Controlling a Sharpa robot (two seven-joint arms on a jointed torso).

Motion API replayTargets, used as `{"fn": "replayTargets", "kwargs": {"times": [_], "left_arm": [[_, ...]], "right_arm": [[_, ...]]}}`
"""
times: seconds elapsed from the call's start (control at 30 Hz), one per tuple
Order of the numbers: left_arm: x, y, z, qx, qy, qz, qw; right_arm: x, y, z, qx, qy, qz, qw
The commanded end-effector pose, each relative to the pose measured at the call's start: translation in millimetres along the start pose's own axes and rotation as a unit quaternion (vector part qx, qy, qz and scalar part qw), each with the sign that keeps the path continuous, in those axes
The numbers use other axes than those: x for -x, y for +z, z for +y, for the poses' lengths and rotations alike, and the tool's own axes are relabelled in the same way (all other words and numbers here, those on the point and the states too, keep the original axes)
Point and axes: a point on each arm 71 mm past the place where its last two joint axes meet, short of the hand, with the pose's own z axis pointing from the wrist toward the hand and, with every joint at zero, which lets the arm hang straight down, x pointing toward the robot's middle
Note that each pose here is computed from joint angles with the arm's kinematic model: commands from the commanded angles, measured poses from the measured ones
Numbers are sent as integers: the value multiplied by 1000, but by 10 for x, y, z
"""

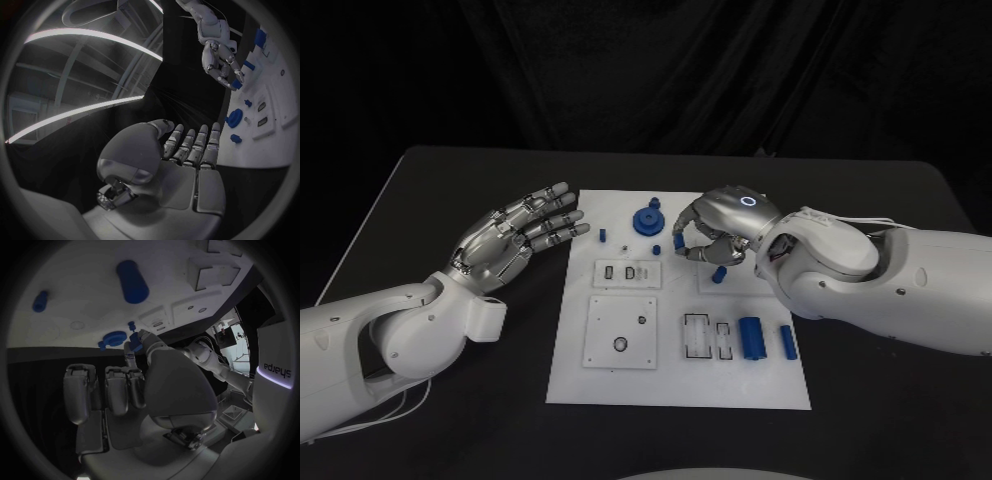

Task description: Assemble the parts on the task board

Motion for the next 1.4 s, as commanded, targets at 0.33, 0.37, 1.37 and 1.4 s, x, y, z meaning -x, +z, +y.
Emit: {"fn": "replayTargets", "kwargs": {"times": [0.33,0.37,1.37,1.4], "left_arm": [[-1,-7,-5,-3,-4,5,1000],[-2,-6,-4,-3,-4,5,1000],[1,8,11,3,-5,7,1000],[2,8,11,3,-5,7,1000]], "right_arm": [[-138,161,225,13,-16,32,999],[-143,168,231,14,-17,33,999],[-283,214,265,10,-24,69,997],[-286,214,263,10,-24,71,997]]}}
